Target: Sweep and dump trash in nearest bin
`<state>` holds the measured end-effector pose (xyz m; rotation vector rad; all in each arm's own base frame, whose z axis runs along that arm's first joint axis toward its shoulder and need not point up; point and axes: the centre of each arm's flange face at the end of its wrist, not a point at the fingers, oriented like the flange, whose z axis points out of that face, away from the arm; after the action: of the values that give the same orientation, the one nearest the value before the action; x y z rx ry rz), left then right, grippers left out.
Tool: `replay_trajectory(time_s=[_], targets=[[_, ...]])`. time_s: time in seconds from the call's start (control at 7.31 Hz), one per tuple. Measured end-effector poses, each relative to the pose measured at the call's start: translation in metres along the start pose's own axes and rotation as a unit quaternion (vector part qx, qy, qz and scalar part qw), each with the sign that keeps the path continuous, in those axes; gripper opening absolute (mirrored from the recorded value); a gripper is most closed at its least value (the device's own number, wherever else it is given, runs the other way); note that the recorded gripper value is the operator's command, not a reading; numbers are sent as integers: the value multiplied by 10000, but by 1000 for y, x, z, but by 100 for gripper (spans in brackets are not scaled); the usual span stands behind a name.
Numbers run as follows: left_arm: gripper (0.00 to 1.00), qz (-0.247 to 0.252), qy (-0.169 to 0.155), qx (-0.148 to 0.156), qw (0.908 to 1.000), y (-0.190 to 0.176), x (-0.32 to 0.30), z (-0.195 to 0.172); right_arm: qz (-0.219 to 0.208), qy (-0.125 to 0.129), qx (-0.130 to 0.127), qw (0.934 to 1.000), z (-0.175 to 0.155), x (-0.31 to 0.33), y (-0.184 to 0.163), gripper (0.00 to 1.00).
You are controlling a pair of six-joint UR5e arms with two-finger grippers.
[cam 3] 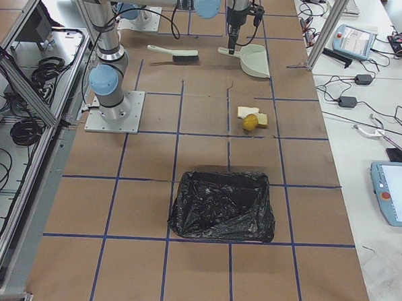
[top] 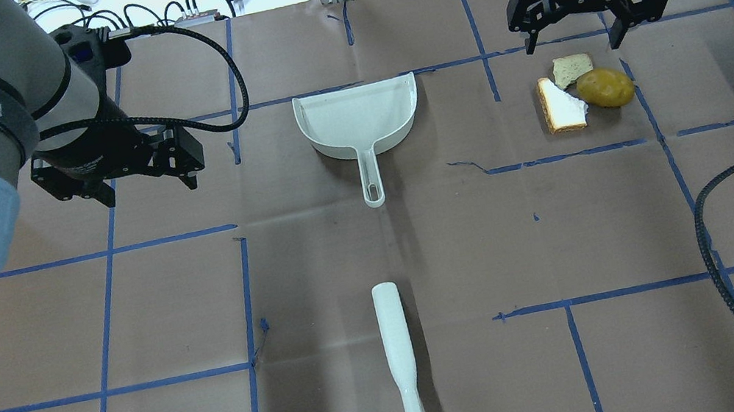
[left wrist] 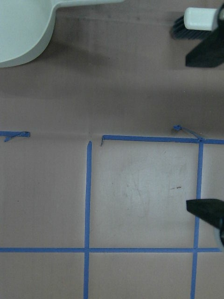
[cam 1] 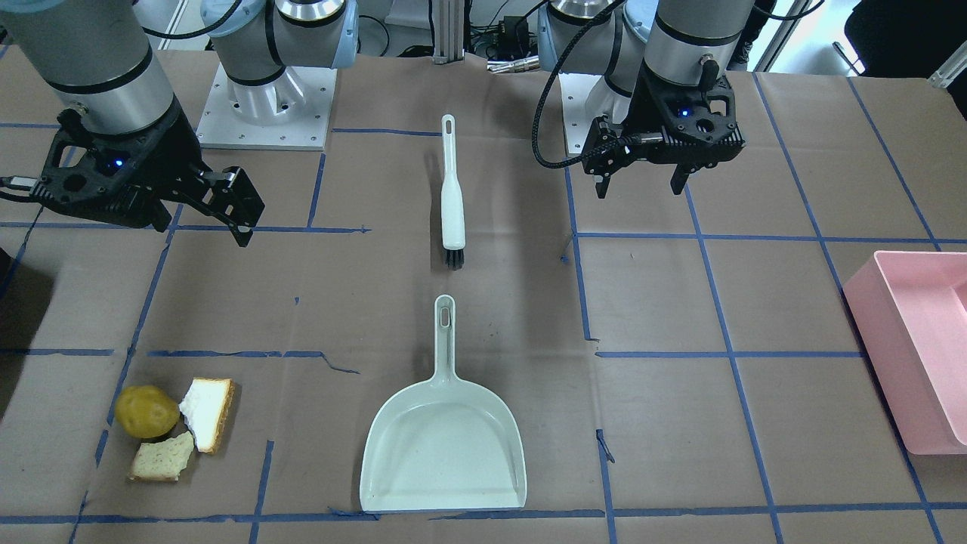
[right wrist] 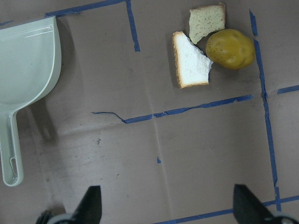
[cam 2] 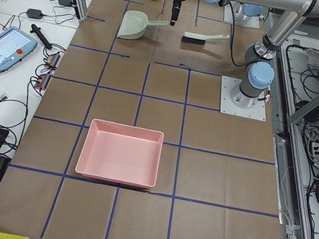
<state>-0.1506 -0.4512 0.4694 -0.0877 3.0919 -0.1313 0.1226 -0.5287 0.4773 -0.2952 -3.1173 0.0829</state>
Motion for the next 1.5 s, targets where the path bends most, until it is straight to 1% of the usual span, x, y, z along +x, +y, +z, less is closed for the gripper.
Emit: replay_trajectory(time_s=[0.41, 0.68, 0.82, 0.96, 1.23, 1.37, 1.5], targets=[[100, -38, 18, 46, 10000, 18, 30, -8, -5, -6, 9, 10000, 0, 0, 0, 100], [99, -47, 29, 24, 10000, 39, 54, -8, -7, -5, 19, 10000, -1, -1, 0, 100], [99, -144, 34, -16, 9999, 55, 66, -5, -6, -6, 18, 10000, -1, -1, 0, 100], [99, -309, 30, -92, 9995, 77, 77, 5, -8, -6, 18, 10000, -1, -1, 0, 100], [99, -416, 1, -222, 9989, 127, 95, 33, -19, -6, 22, 10000, -1, -2, 1, 100], [99, -460, -3, -248, 9986, 142, 104, 46, -20, -1, 18, 10000, -1, -2, 1, 100], [99, -331, 14, -233, 9992, 156, 120, 59, -18, 4, 14, 10000, 0, -2, 1, 100]])
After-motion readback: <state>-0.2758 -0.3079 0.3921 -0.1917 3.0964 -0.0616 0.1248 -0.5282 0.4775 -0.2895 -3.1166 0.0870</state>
